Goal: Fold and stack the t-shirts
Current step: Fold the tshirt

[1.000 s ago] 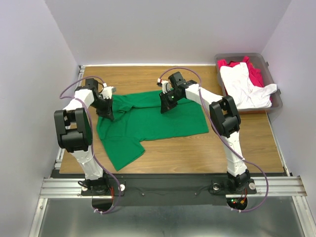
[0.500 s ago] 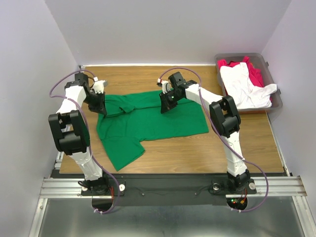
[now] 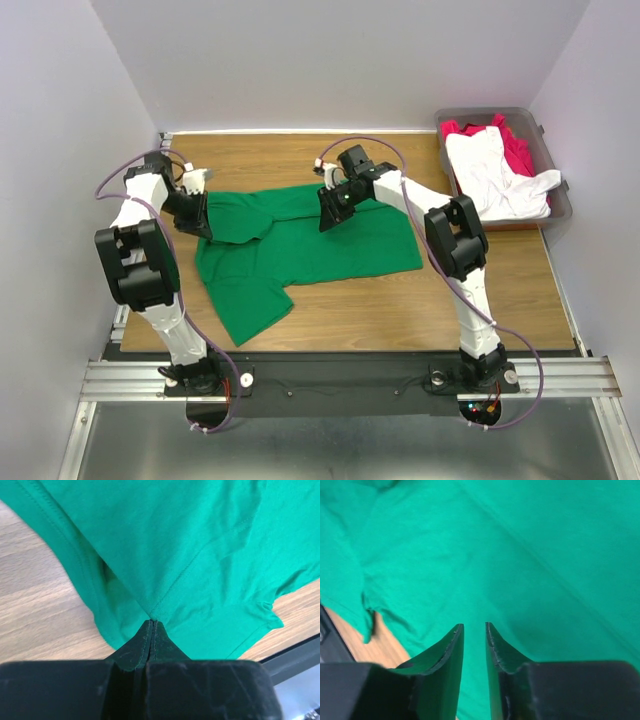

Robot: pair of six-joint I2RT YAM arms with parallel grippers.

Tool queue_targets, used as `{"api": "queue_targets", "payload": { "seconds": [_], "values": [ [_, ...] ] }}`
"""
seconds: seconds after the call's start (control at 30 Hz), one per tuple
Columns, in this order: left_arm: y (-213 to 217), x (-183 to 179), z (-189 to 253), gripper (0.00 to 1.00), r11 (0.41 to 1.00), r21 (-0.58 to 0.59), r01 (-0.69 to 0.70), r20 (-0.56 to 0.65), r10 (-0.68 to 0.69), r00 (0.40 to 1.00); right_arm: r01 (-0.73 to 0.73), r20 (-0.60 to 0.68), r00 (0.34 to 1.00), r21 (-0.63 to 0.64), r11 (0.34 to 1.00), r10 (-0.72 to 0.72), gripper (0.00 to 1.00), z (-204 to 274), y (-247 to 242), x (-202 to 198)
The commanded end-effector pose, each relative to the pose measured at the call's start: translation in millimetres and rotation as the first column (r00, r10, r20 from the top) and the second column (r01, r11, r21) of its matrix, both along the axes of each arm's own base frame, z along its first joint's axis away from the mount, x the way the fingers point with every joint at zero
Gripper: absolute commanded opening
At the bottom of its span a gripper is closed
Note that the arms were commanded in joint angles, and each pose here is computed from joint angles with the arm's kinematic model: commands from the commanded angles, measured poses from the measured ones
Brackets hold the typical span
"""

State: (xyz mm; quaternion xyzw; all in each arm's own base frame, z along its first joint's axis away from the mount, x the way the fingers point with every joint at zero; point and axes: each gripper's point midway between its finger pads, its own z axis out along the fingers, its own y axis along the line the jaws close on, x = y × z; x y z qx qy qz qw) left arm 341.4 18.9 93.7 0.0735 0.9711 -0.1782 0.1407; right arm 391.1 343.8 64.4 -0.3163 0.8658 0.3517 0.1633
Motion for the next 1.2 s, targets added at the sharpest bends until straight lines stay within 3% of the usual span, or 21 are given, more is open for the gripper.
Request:
{"api": "queue_targets", "payload": {
  "seconds": [0.0,0.17,0.6,0.87,1.17],
  "values": [
    [-7.8,5.0,3.5,0.0,0.997,-0.073,-0.011,-0.013,0.01,1.0,-0.075,0.099,0.993,0.092,0.993,0.066,0.34,50.2,40.7,-11.6],
    [-9.4,24.4,8.0,0.0,0.992,-0.124,-0.028,-0.009,0.027,1.0,-0.106,0.124,0.988,0.1,0.989,0.093,0.45,45.6,77.7,-21.2],
    [13.7,86.4,5.5,0.0,0.99,-0.121,-0.067,0.051,0.073,0.996,-0.063,0.175,0.984,0.156,0.986,0.035,0.46,47.5,146.4,-12.7],
    [17.9,106.4,-13.1,0.0,0.984,-0.152,-0.091,0.036,0.097,0.995,-0.014,0.205,0.979,0.147,0.989,-0.016,0.55,30.5,169.3,-4.4],
    [19.1,114.1,-24.4,0.0,0.982,-0.158,-0.101,0.034,0.108,0.994,-0.006,0.193,0.981,0.18,0.984,-0.029,0.58,22.5,191.1,-4.4]
  ]
}}
